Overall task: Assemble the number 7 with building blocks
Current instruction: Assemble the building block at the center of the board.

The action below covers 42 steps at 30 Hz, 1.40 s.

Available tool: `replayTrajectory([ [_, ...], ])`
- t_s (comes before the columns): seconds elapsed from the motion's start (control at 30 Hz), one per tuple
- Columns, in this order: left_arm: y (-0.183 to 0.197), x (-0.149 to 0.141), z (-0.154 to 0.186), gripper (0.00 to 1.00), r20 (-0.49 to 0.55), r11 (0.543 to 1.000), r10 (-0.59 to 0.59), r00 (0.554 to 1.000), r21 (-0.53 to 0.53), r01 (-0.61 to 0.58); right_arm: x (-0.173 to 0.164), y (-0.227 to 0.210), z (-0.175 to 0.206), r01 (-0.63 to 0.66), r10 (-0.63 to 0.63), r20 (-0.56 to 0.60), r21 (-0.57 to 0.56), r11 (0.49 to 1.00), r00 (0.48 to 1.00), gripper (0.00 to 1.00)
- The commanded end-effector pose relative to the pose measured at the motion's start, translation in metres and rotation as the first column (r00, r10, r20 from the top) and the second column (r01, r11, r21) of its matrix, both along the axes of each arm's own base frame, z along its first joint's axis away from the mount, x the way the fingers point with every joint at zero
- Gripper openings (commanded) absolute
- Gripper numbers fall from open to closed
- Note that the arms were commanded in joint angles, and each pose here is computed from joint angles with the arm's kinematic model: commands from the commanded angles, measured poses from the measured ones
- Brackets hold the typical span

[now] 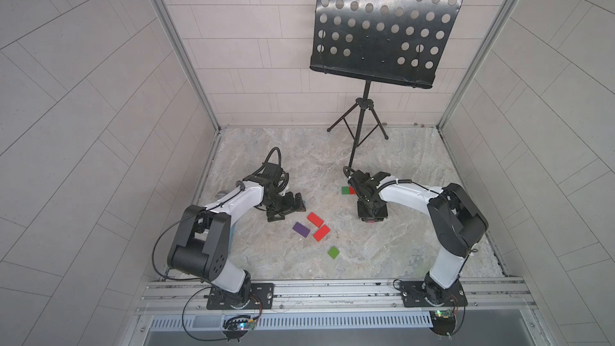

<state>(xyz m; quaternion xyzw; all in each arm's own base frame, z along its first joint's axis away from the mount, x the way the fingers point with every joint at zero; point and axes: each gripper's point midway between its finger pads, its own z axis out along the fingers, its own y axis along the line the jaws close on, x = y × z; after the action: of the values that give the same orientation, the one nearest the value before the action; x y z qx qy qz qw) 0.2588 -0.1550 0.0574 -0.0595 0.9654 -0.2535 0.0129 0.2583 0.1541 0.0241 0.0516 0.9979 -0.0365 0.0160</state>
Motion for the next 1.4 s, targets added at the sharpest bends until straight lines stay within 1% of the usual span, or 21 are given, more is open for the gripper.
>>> replayTrajectory([
  [0.0, 0.0004, -0.0010, 0.0004, 1.00, 0.007, 1.000, -0.018, 1.000, 0.003, 0.018, -0.0005, -0.0104, -0.0058, 0.005, -0.006, -0.015, -0.051, 0.999, 1.000, 0.36],
  [1.37, 0.0004, -0.0018, -0.0003, 1.00, 0.005, 1.000, -0.015, 1.000, 0.001, 0.015, 0.0029, -0.0091, -0.0098, -0.016, 0.014, -0.027, -0.049, 0.999, 1.000, 0.36],
])
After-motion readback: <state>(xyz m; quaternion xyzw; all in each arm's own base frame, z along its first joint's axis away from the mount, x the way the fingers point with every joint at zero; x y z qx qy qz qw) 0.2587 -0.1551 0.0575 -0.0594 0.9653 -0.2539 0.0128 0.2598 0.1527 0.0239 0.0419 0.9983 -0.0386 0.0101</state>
